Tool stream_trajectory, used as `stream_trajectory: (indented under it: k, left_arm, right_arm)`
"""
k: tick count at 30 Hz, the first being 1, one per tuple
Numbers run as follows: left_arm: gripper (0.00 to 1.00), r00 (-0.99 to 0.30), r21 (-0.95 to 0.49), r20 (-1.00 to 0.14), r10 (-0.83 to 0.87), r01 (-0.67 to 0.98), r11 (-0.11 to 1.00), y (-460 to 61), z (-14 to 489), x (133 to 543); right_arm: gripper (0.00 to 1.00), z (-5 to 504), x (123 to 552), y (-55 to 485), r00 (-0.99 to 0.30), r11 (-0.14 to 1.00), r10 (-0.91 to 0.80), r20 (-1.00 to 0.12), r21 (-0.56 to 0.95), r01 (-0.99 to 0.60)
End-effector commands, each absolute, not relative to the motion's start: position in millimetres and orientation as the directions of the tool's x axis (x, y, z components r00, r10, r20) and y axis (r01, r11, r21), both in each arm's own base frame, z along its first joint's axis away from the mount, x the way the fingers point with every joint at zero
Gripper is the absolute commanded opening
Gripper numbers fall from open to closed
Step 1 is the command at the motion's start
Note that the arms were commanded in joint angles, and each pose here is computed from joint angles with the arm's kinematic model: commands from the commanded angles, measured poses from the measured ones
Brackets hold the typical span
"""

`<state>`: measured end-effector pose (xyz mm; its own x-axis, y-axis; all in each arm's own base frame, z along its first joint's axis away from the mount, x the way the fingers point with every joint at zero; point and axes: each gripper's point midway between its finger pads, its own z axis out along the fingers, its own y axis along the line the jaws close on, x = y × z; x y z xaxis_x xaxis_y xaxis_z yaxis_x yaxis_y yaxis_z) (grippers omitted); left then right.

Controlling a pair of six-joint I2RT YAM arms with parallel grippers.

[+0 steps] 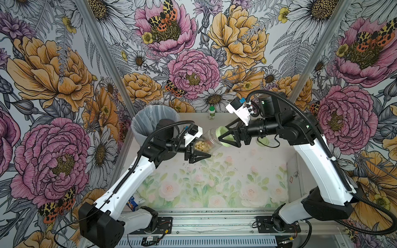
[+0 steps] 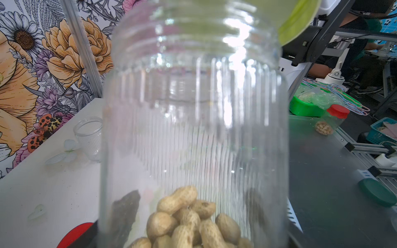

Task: Empty moldy peanuts from jars
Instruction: Unscrew the lid from the jar, then place the lid at the center of the board.

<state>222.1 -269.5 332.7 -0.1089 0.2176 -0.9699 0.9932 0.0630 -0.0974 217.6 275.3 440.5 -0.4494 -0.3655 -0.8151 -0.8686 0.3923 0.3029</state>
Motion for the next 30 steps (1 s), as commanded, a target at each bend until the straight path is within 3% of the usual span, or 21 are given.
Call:
stream_trajectory:
  k: [1,8,16,21,30]
  left_arm:
    - [0.1,-0.073,-0.066,-0.979,0.189,0.997,0.047,-268.4,344.7,219.7]
    - [0.1,-0.061,-0.048,-0.98,0.19,0.996,0.074,-266.1,347.7,220.2]
    - [0.11,-0.075,-0.051,-0.977,0.199,0.991,0.124,-264.3,347.7,225.8]
    - [0.12,-0.085,-0.05,-0.976,0.203,0.984,0.171,-262.6,349.3,232.6]
    - [0.13,-0.161,-0.086,-0.961,0.226,0.948,0.308,-256.7,345.9,258.4]
  right_arm:
    - [0.7,443.1,214.5,275.6,-0.416,0.36,-0.385,-0.824,0.281,-0.89]
    - [0.69,435.7,229.1,260.1,-0.442,0.464,-0.375,-0.815,0.247,-0.85]
    - [0.7,386.0,289.6,200.9,-0.605,0.762,-0.246,-0.757,0.235,-0.604]
    - [0.69,314.6,329.4,145.9,-0.729,0.897,-0.078,-0.68,0.271,-0.349]
    - [0.7,174.4,368.0,71.5,-0.858,0.973,0.136,-0.496,0.229,0.022]
